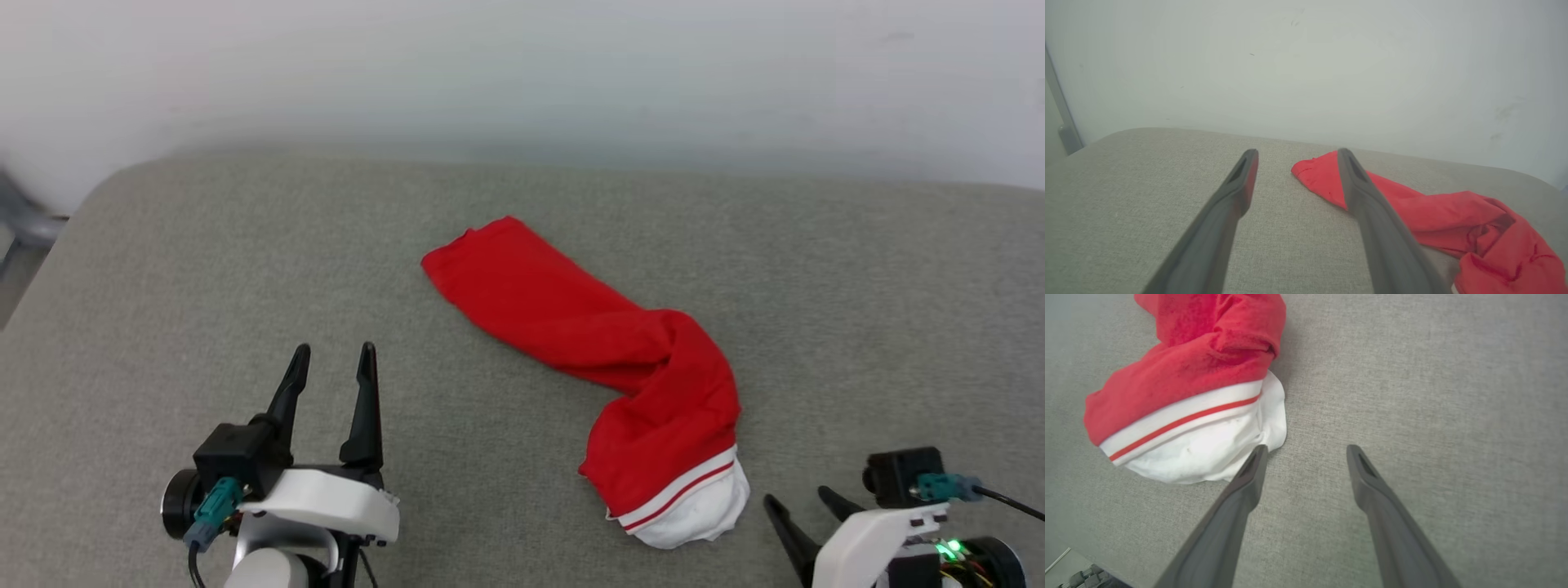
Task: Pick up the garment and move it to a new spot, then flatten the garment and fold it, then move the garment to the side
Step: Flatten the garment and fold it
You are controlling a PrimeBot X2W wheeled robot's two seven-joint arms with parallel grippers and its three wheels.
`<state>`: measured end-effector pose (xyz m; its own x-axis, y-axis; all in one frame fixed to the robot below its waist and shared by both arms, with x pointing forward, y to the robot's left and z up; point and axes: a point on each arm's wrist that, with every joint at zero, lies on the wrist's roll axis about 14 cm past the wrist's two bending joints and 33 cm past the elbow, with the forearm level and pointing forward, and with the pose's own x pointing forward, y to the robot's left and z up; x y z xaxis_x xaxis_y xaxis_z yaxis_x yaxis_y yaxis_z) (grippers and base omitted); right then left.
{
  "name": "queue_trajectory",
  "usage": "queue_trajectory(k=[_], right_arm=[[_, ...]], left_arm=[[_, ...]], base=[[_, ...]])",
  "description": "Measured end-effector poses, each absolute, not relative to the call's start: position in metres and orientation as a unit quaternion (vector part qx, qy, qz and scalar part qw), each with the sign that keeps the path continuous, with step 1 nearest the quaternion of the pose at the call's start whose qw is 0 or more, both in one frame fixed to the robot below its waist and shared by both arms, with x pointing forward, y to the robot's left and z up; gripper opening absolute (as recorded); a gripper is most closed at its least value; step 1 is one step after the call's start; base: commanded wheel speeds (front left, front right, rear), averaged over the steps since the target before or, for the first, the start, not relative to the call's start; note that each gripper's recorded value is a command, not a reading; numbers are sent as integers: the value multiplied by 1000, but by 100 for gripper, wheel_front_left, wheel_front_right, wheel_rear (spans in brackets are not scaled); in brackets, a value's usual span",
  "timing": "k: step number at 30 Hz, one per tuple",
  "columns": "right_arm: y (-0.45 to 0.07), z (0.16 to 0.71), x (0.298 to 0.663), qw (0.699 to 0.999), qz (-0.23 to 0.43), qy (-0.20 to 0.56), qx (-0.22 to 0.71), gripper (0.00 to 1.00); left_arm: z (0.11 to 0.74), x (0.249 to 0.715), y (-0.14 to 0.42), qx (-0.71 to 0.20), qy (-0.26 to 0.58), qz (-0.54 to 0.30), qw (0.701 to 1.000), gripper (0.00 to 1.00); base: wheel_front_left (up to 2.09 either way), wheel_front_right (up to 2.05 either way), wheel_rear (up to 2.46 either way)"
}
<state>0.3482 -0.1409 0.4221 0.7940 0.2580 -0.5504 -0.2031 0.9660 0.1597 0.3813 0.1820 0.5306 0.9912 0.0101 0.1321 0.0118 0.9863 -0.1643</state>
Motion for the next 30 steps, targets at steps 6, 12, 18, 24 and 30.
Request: queue_trajectory(k=[6,12,18,24,30], right_arm=[[-105,402,357,918,192,346,27,100],[-89,371,352,882,229,411,5,100],[-87,350,344,849,243,468,-8,100],[-86,351,342,842,248,479,0,0],[-95,377,358,876,229,425,17,0]], left_arm=[[526,388,188,-88,-64,15,994,100],[518,394,195,-86,-56,27,994,100],[512,398,199,-88,-49,33,994,100],[511,400,200,-88,-49,33,994,100],[512,400,192,-85,-51,18,995,100]], base=[[0,0,0],[0,0,0],[0,0,0],[0,0,0],[0,0,0]])
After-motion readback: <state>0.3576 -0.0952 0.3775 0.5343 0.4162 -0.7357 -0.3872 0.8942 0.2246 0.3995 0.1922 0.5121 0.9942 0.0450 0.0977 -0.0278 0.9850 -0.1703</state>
